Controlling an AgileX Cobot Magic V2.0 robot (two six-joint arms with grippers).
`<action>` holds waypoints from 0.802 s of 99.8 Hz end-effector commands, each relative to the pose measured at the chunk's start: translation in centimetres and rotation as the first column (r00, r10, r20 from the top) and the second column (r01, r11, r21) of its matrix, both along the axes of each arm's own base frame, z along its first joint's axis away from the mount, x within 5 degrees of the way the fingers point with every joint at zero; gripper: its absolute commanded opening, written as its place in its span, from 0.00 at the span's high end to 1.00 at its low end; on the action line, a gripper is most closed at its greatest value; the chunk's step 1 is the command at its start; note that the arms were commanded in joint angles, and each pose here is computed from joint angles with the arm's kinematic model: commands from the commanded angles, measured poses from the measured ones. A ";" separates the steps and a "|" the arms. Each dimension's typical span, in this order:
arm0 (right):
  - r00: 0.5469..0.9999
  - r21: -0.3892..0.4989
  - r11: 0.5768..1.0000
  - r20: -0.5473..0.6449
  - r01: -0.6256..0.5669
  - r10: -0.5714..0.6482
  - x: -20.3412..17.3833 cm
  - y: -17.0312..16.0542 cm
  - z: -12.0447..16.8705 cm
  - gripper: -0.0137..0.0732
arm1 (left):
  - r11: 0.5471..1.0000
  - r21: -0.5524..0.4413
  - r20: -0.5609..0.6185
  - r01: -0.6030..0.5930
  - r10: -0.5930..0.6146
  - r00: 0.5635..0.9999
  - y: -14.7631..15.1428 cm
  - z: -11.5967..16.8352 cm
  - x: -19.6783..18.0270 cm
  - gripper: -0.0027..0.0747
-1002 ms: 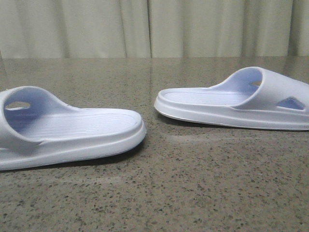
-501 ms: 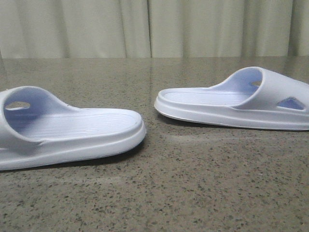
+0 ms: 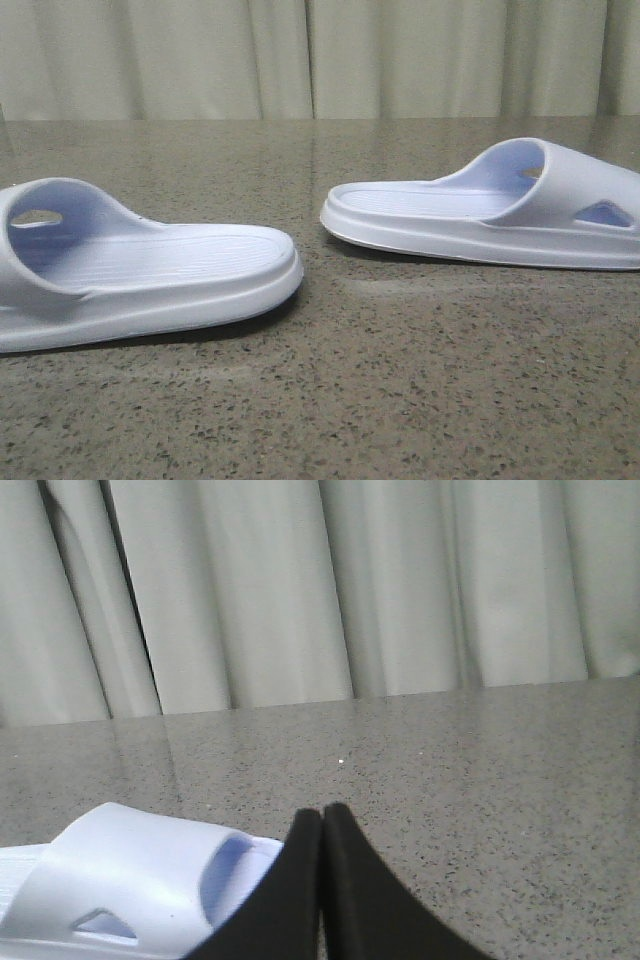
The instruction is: Insert blue slippers together front up
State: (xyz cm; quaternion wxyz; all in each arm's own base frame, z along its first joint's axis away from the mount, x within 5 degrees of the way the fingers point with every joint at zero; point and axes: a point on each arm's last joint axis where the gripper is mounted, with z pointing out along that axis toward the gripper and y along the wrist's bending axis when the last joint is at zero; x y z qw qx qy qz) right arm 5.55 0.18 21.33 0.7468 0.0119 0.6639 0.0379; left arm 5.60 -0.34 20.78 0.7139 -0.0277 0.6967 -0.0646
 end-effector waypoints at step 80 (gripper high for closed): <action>0.970 0.125 0.992 -0.234 -0.034 0.063 2.1 0.5 13.7 0.96 | 0.957 -0.251 -0.187 0.149 -0.199 0.962 -1.9 15.0 4.0 0.94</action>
